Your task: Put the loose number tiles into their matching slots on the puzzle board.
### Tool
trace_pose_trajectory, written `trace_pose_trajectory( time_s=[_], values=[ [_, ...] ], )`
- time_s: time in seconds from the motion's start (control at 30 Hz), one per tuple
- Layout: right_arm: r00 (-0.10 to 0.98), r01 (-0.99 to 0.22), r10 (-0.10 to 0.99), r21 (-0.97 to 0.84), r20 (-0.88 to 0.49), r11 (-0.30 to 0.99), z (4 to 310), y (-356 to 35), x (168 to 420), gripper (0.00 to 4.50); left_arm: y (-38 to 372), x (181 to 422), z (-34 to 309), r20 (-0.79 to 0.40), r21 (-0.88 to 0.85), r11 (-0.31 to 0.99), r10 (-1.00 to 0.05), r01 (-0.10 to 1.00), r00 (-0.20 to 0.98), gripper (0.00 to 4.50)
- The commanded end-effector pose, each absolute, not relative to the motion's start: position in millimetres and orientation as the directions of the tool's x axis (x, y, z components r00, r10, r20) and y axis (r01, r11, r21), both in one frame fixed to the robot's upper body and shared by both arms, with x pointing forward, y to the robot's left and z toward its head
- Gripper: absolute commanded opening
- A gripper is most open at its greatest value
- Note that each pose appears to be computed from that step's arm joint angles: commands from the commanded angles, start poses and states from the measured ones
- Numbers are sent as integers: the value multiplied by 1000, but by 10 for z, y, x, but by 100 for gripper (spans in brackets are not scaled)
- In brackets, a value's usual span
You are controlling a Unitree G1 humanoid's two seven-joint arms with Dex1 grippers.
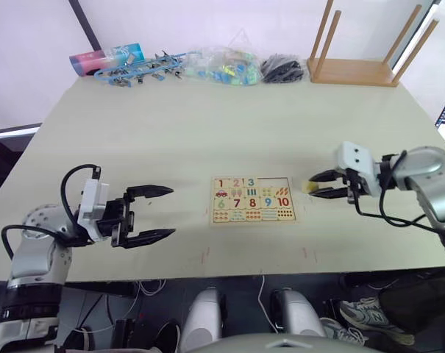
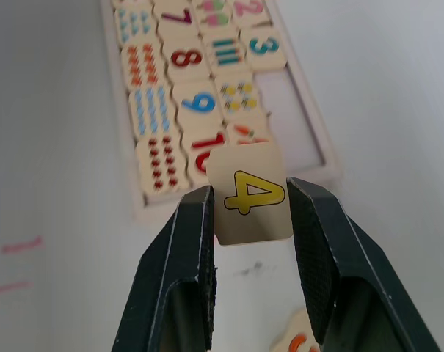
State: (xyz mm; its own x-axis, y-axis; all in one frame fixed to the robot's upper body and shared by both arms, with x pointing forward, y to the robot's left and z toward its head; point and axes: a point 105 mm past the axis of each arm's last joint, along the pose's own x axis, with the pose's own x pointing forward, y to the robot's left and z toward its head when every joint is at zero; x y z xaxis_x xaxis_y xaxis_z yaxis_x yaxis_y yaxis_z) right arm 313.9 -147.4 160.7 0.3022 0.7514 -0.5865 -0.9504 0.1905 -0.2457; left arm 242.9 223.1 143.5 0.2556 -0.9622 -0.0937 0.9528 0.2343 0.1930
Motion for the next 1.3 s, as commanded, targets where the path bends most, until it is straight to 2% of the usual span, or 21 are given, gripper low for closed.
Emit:
trace_pose_trajectory(
  time_s=[0.03, 0.43, 0.77, 1.3],
  values=[
    [314, -946, 742, -263, -593, 190, 1687, -1386, 3198, 90, 2286, 2418, 1568, -53, 223, 287, -951, 932, 305, 450],
    [313, -940, 658, -325, -685, 109, 1713, -976, 3500, 90, 2357, 2349, 1610, -36, 205, 409, -905, 889, 425, 450],
    [275, -950, 570, -309, -774, 39, 1624, -769, 3618, 90, 2356, 2301, 1625, -37, 207, 442, -888, 873, 458, 450],
    [252, -956, 528, -293, -811, 7, 1454, -547, 3720, 90, 2354, 2278, 1625, -40, 204, 463, -877, 863, 479, 450]
  ],
)
